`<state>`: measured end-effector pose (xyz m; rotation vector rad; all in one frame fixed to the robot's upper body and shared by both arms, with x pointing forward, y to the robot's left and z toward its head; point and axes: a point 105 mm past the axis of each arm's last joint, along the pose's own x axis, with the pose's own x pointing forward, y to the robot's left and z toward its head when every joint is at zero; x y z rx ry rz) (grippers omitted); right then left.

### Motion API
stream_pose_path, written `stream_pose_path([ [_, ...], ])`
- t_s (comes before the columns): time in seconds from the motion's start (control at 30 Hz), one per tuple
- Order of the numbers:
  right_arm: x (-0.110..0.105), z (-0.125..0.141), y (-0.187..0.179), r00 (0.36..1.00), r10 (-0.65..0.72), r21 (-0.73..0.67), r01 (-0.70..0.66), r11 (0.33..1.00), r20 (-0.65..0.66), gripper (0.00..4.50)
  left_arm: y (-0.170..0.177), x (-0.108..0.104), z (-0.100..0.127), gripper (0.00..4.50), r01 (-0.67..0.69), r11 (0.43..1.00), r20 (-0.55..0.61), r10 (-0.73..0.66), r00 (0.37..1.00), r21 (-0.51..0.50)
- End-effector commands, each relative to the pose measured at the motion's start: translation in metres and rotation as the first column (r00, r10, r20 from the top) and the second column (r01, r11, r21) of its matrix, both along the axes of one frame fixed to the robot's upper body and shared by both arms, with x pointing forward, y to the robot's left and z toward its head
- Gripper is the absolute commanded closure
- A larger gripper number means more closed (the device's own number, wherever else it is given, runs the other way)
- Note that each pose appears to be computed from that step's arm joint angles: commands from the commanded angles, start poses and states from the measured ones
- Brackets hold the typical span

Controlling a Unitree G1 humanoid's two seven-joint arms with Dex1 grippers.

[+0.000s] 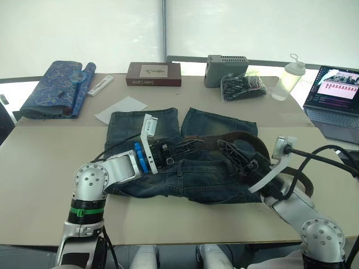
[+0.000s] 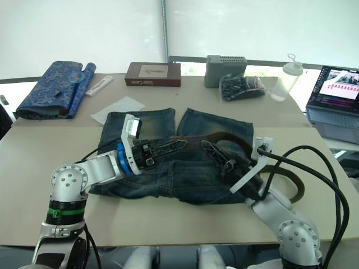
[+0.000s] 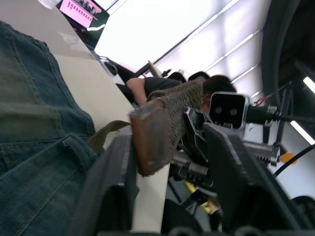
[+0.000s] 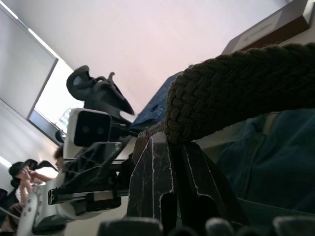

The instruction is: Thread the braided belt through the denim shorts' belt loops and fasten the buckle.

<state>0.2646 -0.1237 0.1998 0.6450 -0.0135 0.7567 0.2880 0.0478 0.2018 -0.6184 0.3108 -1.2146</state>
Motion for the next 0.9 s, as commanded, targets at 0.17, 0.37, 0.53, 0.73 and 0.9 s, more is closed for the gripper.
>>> stream_pose_path([
  [0.17,0.011,0.009,-0.070,0.987,-0.155,-0.300,0.161,0.940,0.046,4.50,0.003,-0.029,-0.022,0.14,0.020,0.942,0.400,-0.161,0.902,0.336],
  [0.37,0.019,-0.005,-0.090,0.986,-0.165,-0.422,0.135,0.896,-0.034,4.50,0.013,-0.037,-0.023,0.14,0.007,0.909,0.552,-0.260,0.792,0.418],
  [0.53,0.025,-0.023,-0.091,0.979,-0.186,-0.494,0.120,0.861,-0.085,4.50,0.015,-0.044,-0.019,0.14,-0.010,0.897,0.611,-0.293,0.735,0.442],
  [0.73,0.025,-0.028,-0.095,0.975,-0.201,-0.527,0.119,0.842,-0.100,4.50,0.015,-0.043,-0.017,0.14,-0.032,0.895,0.623,-0.283,0.730,0.445],
  [0.9,0.024,-0.027,-0.104,0.968,-0.229,-0.543,0.138,0.829,-0.104,4.50,0.016,-0.038,-0.017,0.14,-0.044,0.895,0.621,-0.272,0.735,0.444],
])
